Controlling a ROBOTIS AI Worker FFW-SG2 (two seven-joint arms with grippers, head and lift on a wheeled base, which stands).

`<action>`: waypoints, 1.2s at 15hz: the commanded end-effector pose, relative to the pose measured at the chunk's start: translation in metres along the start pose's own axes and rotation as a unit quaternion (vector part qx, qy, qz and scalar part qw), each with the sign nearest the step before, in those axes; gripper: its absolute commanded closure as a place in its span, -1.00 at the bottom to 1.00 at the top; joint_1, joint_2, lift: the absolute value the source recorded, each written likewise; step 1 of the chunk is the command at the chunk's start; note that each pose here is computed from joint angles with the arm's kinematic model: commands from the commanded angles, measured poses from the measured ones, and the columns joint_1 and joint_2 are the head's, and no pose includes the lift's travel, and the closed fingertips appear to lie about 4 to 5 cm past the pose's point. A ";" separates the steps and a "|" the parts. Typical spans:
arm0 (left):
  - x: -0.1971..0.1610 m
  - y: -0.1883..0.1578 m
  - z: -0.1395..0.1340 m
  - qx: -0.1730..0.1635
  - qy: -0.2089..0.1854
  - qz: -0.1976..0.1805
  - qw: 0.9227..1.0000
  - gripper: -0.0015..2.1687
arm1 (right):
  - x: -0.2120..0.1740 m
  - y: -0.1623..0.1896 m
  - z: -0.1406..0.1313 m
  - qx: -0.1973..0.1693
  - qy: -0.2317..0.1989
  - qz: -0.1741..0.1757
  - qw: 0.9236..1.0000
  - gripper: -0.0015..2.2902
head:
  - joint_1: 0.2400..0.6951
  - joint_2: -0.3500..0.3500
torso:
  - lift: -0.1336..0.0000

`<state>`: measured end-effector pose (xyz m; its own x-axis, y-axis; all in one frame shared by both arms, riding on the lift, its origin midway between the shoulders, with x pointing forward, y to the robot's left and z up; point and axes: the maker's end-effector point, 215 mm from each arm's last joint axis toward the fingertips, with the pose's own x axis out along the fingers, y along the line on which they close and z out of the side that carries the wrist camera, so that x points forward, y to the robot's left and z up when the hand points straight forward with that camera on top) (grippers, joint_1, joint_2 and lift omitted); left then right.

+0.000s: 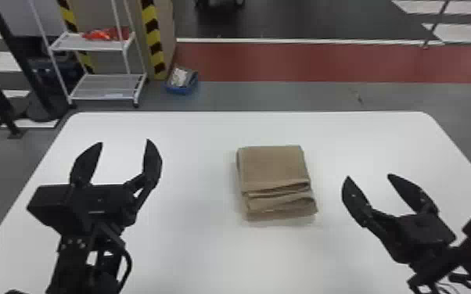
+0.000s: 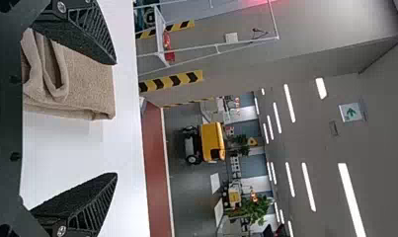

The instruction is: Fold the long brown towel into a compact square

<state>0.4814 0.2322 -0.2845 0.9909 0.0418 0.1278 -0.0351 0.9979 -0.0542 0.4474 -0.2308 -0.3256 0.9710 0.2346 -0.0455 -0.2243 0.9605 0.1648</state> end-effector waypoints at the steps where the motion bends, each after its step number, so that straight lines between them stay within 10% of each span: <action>1: 0.000 0.008 0.003 0.002 -0.003 0.006 1.000 -0.87 | -0.003 -0.003 0.000 0.004 0.000 -0.001 1.000 -0.93 | 1.00 0.00 | -0.80; 18: 0.006 0.038 0.015 0.009 -0.010 0.019 1.000 -0.87 | 0.011 0.033 0.000 -0.004 -0.002 0.028 1.000 -0.93 | 1.00 0.20 | -0.80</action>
<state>0.4835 0.2679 -0.2722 0.9868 0.0767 0.1429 -0.0714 0.9966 -0.0419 0.4511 -0.2004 -0.3199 0.9591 0.2814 -0.0301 -0.2729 0.9479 0.1644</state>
